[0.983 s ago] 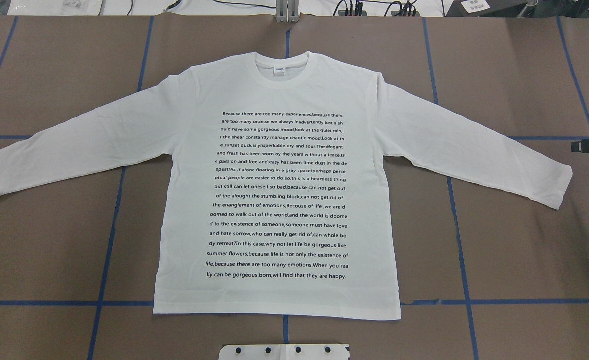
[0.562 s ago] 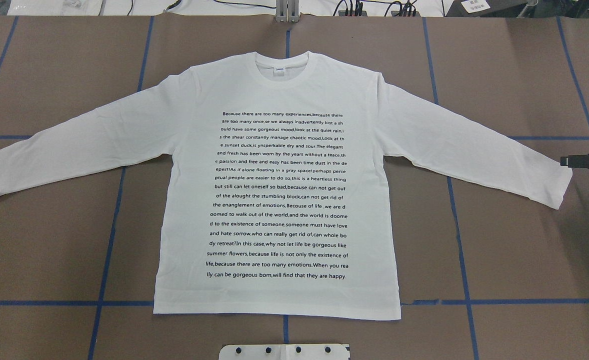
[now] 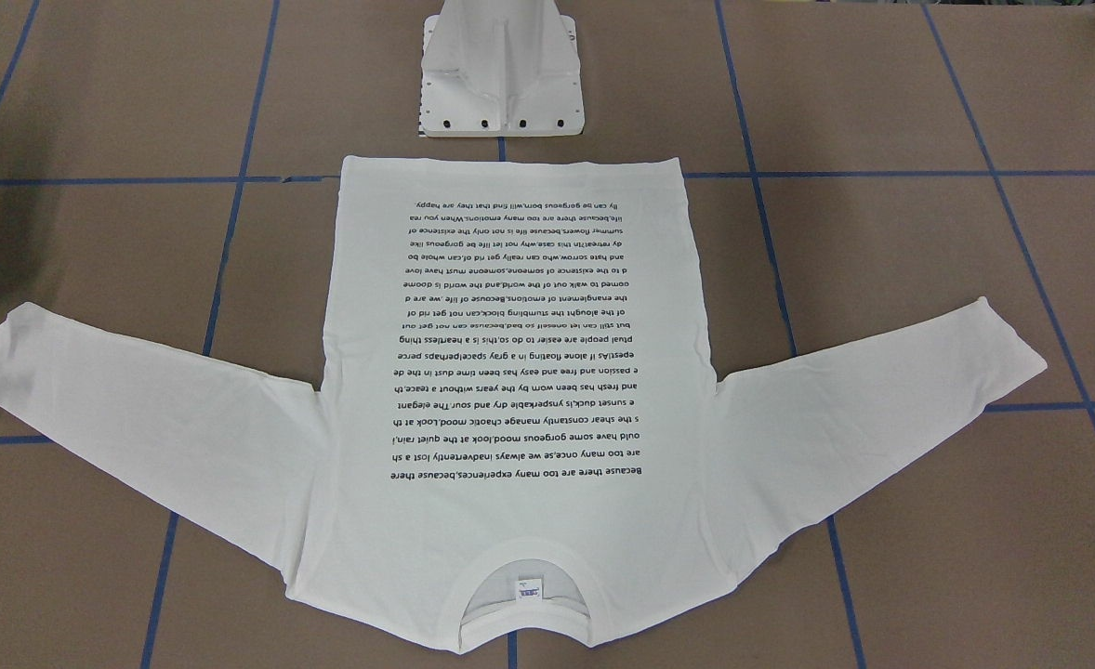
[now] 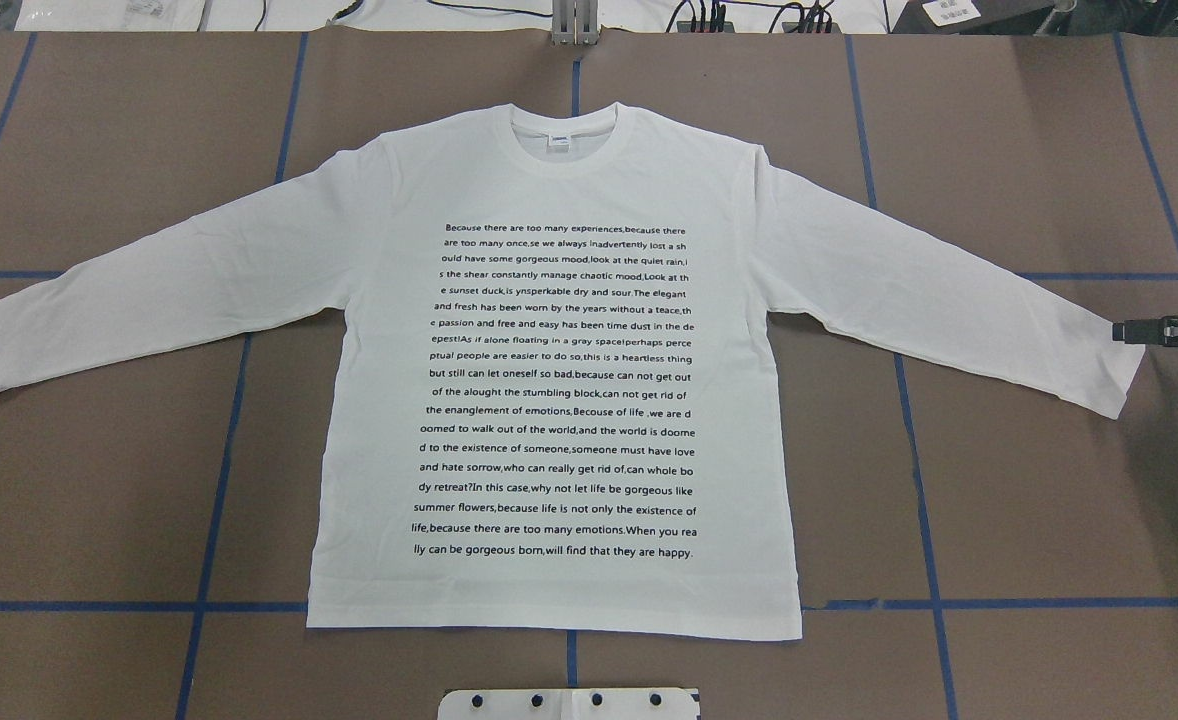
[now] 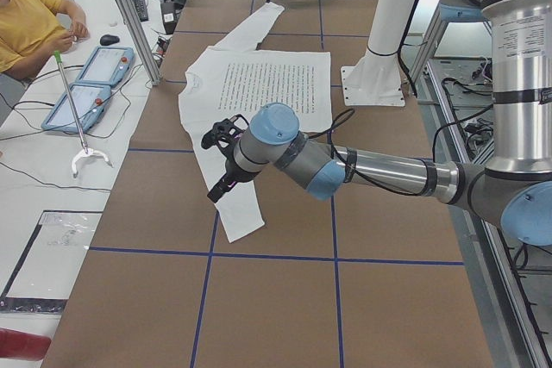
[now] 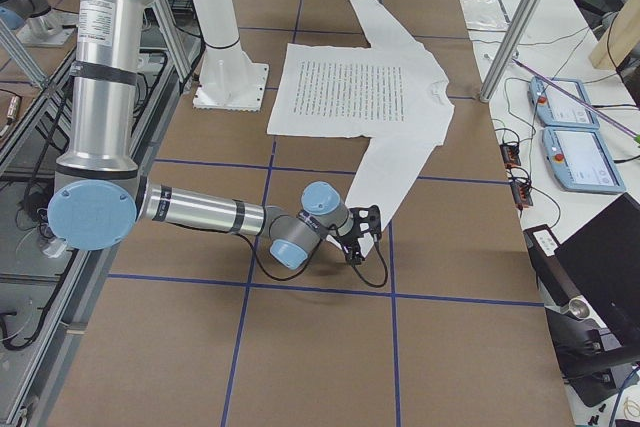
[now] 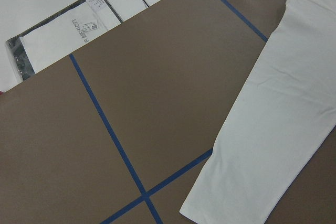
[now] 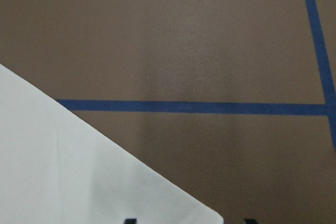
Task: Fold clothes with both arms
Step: 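Move the right gripper down to the cuff of the sleeve nearest it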
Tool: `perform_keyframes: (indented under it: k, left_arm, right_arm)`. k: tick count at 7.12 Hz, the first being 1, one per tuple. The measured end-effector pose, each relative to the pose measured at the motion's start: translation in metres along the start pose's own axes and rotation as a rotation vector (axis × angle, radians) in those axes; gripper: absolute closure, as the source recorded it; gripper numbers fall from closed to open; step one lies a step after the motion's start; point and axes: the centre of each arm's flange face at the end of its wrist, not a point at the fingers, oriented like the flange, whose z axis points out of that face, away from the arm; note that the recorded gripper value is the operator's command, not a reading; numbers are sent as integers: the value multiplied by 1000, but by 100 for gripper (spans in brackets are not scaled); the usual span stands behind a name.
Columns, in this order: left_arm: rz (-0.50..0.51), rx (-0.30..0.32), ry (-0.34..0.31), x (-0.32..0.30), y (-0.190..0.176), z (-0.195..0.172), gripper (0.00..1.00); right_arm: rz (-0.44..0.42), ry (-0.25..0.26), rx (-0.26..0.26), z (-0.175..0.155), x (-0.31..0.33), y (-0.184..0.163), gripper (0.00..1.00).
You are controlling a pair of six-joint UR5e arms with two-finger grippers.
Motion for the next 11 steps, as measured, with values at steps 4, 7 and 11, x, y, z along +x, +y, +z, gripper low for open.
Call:
perform_keyframes:
  k: [4, 7, 11]
  left_arm:
    - [0, 0, -1, 0, 1, 0, 0]
    - [2, 1, 0, 0, 1, 0, 0]
    - [1, 0, -1, 0, 1, 0, 0]
  right_arm:
    - [-3, 8, -22, 9, 2, 8, 38]
    - [-6, 9, -31, 11, 2, 11, 70]
    - [-11, 1, -30, 10, -2, 10, 100]
